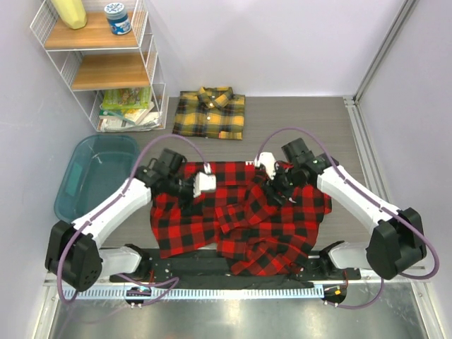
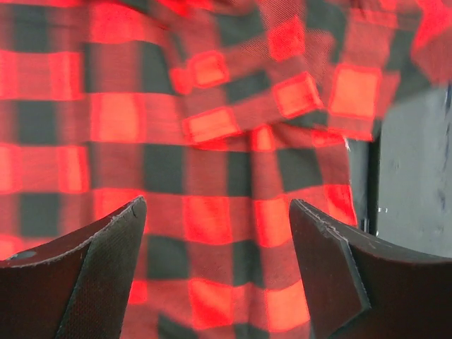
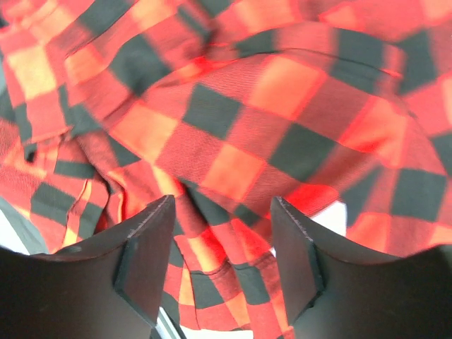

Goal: Fold and stack the long sleeve shirts
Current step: Fold the shirt

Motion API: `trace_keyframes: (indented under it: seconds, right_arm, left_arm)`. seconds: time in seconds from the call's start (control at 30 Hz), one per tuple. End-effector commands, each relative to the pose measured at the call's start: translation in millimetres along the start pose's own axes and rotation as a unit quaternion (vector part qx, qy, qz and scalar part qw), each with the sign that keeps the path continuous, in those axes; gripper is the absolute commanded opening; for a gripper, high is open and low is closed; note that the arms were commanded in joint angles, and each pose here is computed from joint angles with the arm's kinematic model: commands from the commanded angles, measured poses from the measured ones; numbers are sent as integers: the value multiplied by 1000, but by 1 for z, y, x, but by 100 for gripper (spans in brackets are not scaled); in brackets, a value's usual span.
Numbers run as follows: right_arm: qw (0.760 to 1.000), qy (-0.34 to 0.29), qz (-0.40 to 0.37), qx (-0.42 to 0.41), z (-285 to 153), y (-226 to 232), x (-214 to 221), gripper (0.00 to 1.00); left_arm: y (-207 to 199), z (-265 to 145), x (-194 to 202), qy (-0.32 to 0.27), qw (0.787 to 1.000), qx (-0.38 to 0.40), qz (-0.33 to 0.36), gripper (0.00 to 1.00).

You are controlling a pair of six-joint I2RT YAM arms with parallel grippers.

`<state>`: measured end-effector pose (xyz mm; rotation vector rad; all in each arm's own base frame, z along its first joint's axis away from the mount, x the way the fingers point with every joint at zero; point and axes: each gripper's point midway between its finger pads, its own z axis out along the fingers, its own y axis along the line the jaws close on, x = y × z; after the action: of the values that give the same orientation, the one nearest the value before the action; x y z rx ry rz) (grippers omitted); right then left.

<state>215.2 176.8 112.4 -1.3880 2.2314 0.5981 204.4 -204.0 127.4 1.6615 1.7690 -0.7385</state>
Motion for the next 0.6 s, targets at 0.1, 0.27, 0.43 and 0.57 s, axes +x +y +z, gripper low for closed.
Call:
trace_keyframes:
  seconds: [0.1,0.27,0.43,0.57]
  right_arm:
    - [996,-53,78,3,-17,-26,-25,60]
    - [988,-70,140,13,-30,-53,-21,60]
    - [977,-69,202,7,-37,-71,-5,59]
    - [973,-64,221,10,-41,-79,6,60]
  left_arm:
    - [-14,43,-9,-33,980,-22,194,78]
    - [-35,73,-2,-40,963,-19,267,78]
    - [-39,89,-4,-41,957,-18,287,77]
    - [-38,97,-11,-51,956,-25,289,73]
